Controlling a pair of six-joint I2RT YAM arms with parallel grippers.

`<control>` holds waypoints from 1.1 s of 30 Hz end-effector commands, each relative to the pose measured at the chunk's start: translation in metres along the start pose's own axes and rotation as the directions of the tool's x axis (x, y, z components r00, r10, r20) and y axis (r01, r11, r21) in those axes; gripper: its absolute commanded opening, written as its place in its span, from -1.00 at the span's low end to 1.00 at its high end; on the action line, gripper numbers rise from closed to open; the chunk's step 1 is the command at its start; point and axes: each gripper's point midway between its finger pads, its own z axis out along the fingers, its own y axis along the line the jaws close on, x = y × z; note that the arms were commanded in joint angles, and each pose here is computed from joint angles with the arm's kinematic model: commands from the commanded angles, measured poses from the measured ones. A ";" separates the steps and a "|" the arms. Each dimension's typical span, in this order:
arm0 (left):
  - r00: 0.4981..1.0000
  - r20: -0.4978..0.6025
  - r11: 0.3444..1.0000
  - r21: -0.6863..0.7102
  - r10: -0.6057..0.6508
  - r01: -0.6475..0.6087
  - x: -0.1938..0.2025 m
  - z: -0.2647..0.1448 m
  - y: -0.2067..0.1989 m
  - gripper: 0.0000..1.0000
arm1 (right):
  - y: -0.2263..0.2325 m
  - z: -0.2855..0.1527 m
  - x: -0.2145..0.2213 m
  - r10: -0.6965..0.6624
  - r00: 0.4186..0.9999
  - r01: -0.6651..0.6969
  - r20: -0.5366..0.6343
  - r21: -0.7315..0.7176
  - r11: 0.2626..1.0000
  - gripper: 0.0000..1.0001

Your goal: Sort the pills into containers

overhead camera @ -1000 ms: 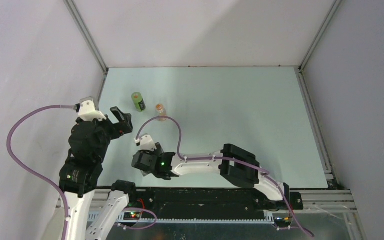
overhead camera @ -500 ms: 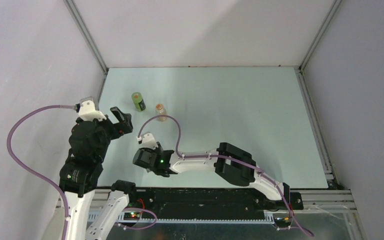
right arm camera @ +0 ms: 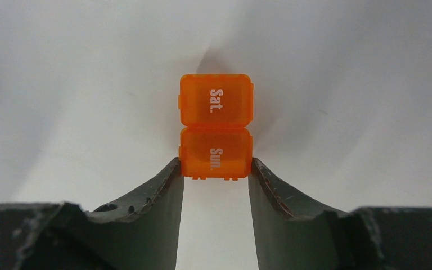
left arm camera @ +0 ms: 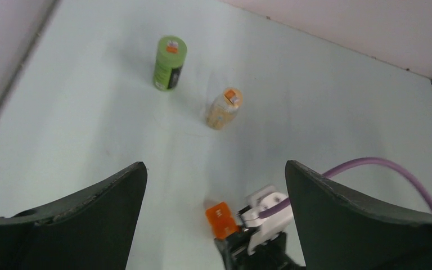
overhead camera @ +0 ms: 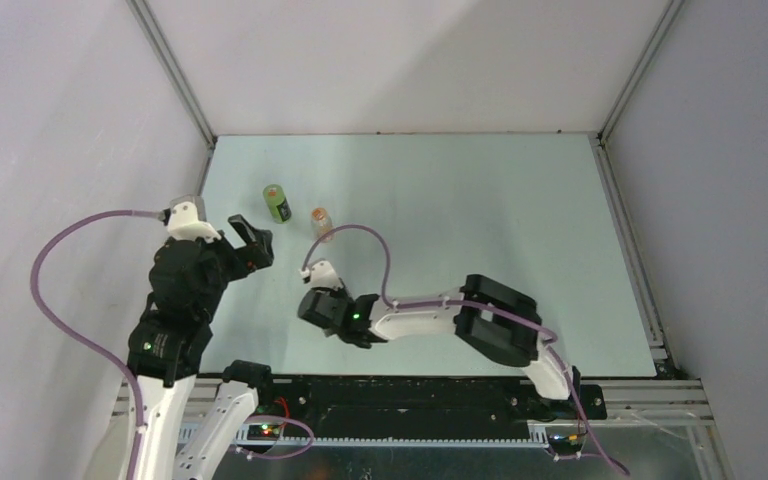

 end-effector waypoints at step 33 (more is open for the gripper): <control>0.775 -0.559 0.721 0.402 -0.295 0.564 0.161 0.040 -0.153 0.60 | -0.099 -0.164 -0.092 0.250 0.909 -0.075 0.335 -0.459 0.885 -0.10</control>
